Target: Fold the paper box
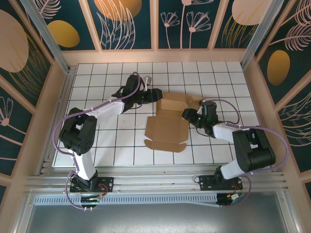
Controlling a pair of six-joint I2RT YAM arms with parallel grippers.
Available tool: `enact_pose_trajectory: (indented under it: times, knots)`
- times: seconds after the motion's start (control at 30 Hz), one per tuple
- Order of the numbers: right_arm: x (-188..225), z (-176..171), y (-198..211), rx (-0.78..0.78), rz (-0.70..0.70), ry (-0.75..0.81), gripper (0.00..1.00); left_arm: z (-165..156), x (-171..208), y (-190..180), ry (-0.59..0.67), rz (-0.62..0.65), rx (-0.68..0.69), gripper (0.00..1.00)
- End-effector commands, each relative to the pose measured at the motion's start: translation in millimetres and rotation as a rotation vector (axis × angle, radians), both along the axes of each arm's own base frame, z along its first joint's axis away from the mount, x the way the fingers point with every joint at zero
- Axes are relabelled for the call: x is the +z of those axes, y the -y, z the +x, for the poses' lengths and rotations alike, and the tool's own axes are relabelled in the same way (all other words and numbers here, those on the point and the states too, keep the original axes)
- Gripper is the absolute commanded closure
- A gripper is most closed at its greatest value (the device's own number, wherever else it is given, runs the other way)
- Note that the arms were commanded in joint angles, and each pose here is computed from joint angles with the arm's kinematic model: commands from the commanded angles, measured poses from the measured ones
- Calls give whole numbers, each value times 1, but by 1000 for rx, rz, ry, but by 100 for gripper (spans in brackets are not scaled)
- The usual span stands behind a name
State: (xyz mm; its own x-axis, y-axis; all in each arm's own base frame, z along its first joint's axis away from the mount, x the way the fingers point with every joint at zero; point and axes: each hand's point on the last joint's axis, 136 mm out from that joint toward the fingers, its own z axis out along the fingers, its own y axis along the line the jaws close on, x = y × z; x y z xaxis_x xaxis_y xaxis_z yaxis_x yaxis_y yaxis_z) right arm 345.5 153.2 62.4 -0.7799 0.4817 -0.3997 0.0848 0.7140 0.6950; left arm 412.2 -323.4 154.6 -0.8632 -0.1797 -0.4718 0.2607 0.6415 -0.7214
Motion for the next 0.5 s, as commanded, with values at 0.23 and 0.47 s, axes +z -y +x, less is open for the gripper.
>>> enact_pose_trajectory:
  times: [0.23,0.47]
  knots:
    - [18,14,-13,-3,21,181,55,-5,3,4,5,-17,-22,42]
    - [11,12,-23,21,29,160,55,-6,1,2,4,-7,-19,42]
